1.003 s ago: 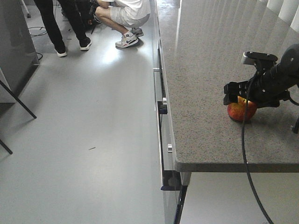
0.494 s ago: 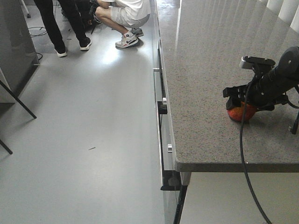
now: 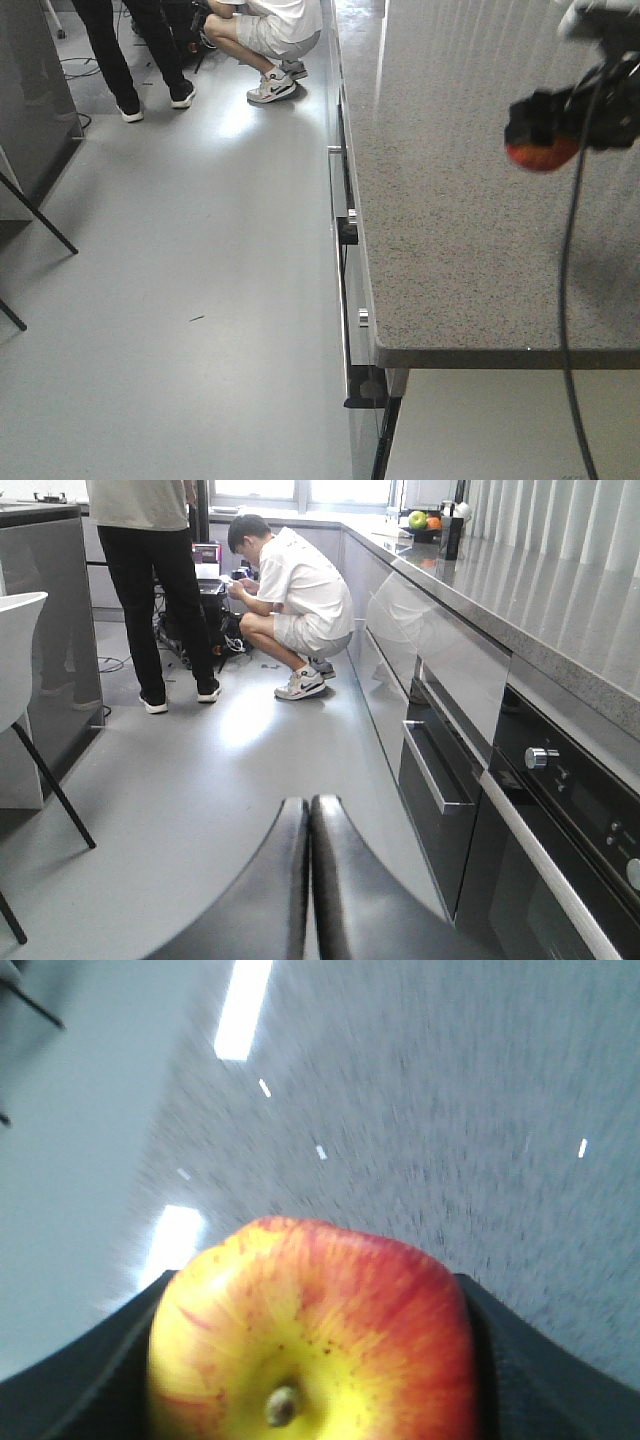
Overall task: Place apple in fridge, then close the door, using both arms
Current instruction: 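Lift the apple off the counter with the right gripper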
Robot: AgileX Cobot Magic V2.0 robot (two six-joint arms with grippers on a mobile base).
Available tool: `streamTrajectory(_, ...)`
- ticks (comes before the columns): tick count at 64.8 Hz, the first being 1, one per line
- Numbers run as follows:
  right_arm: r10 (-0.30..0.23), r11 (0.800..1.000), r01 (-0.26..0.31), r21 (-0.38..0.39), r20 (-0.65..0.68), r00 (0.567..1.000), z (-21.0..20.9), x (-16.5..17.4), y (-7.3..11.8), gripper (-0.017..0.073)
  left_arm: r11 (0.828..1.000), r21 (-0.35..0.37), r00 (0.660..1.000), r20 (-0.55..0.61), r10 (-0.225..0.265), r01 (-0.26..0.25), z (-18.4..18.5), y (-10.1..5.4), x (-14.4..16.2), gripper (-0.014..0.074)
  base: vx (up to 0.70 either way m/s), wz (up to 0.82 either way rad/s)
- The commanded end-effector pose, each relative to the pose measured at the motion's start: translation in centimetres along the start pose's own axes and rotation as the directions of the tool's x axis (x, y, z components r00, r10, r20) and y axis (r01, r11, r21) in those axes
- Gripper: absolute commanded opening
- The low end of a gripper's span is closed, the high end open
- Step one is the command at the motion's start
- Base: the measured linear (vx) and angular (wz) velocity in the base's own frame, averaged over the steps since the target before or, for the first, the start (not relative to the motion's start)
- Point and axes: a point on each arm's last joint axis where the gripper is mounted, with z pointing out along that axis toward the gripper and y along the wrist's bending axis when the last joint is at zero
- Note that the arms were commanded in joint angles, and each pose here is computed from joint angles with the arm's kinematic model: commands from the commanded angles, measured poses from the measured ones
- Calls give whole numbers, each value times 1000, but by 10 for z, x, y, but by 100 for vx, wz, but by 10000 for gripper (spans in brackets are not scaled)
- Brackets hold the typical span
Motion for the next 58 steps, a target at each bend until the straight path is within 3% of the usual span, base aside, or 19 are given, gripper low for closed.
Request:
streamTrajectory(1,-57,998,60,-8,197,979,-68,-20,18,25,1000,24,994,105,-10,8,-3,-2,-13,-6,0,0)
streamTrajectory(11,-98,994,105,-14,263,960,-126,-15,36,25,1000,24,994,105,-10,8,-3,-2,-13,-6,0,0)
streamTrajectory(29,-133,987,154,-45,304,943,-187,2,58,25,1000,24,994,105,-10,8,-3,-2,-13,-6,0,0)
streamTrajectory(58,-142,981,175,-85,301,943,-211,15,70,25,1000,24,994,105,-10,8,-3,-2,-13,-6,0,0)
